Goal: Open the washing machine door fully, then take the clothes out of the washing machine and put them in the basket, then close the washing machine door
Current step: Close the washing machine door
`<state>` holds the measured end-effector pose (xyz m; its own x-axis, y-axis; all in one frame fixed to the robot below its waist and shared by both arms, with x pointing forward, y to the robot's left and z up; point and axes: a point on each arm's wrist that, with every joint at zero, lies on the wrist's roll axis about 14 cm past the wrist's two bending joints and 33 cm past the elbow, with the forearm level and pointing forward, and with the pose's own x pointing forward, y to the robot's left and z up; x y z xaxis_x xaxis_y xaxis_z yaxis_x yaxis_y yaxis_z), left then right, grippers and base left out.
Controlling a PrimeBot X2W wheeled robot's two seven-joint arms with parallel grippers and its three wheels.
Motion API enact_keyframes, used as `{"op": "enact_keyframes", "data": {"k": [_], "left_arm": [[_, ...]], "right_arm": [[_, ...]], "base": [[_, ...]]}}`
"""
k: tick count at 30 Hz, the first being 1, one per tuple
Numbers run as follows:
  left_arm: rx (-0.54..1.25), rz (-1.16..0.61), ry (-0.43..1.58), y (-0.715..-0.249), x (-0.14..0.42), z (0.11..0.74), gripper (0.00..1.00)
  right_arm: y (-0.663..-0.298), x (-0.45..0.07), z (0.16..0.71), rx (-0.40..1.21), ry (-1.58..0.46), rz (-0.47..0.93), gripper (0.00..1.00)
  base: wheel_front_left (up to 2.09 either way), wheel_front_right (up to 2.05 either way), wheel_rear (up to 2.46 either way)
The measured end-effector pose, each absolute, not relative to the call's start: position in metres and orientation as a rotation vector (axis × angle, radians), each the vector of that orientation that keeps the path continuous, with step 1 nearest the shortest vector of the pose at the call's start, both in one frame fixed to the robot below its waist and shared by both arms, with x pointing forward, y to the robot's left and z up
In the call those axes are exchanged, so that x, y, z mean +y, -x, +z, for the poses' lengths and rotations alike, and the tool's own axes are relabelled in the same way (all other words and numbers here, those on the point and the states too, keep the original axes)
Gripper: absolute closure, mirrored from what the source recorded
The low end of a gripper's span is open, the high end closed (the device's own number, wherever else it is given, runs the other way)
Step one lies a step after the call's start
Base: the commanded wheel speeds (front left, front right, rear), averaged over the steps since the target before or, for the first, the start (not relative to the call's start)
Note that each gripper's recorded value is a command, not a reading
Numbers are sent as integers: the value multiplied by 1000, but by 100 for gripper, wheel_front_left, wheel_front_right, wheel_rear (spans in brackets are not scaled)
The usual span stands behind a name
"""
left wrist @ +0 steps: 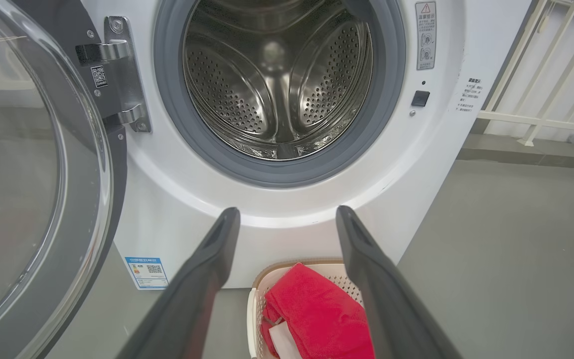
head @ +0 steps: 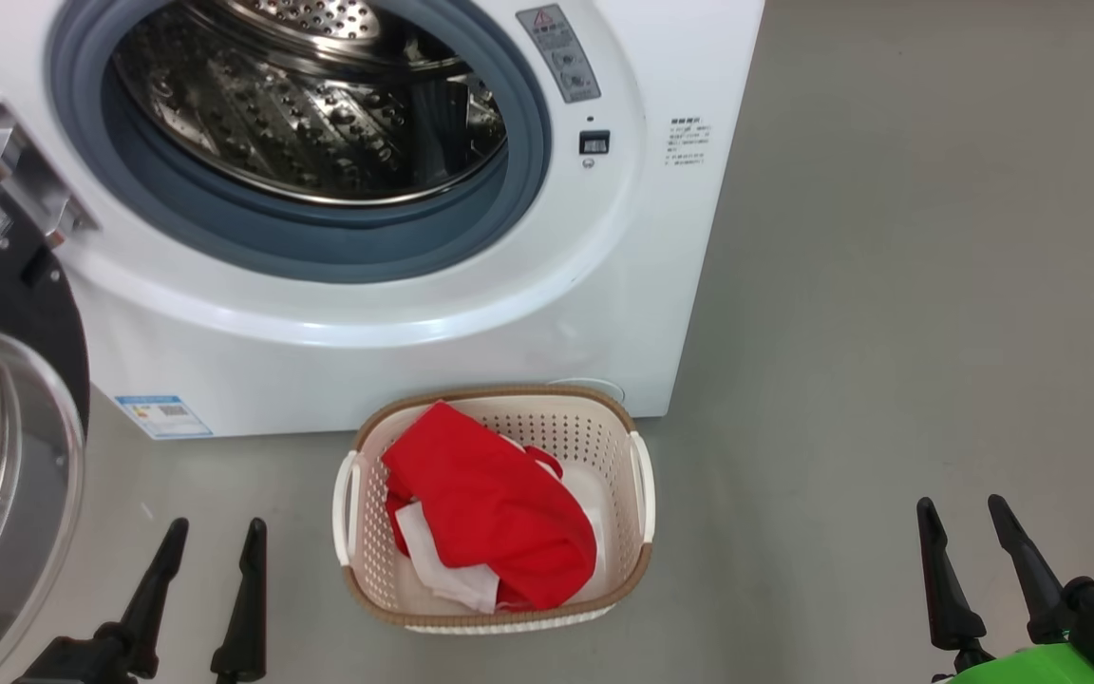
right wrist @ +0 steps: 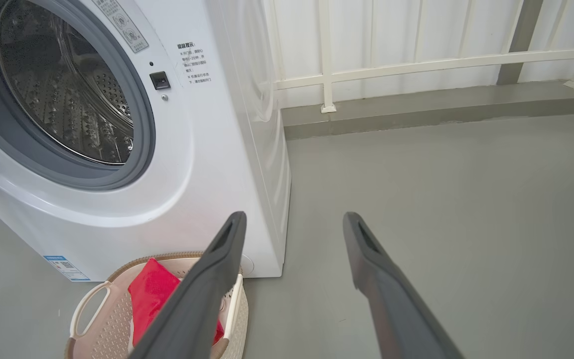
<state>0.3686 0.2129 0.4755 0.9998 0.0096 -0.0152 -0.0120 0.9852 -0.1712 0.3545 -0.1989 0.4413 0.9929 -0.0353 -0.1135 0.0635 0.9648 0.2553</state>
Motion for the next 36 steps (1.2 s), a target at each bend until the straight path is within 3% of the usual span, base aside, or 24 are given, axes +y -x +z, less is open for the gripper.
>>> {"op": "enact_keyframes", "data": {"k": [24, 36], "left_arm": [[35, 46, 181, -361, 221, 468, 0], [52, 202, 221, -329, 253, 459, 0]], "right_arm": [[-359, -189, 440, 114, -268, -22, 0], [-381, -128, 438, 135, -243, 169, 0]], "base": [[-15, 15, 0], [0, 0, 0]]}}
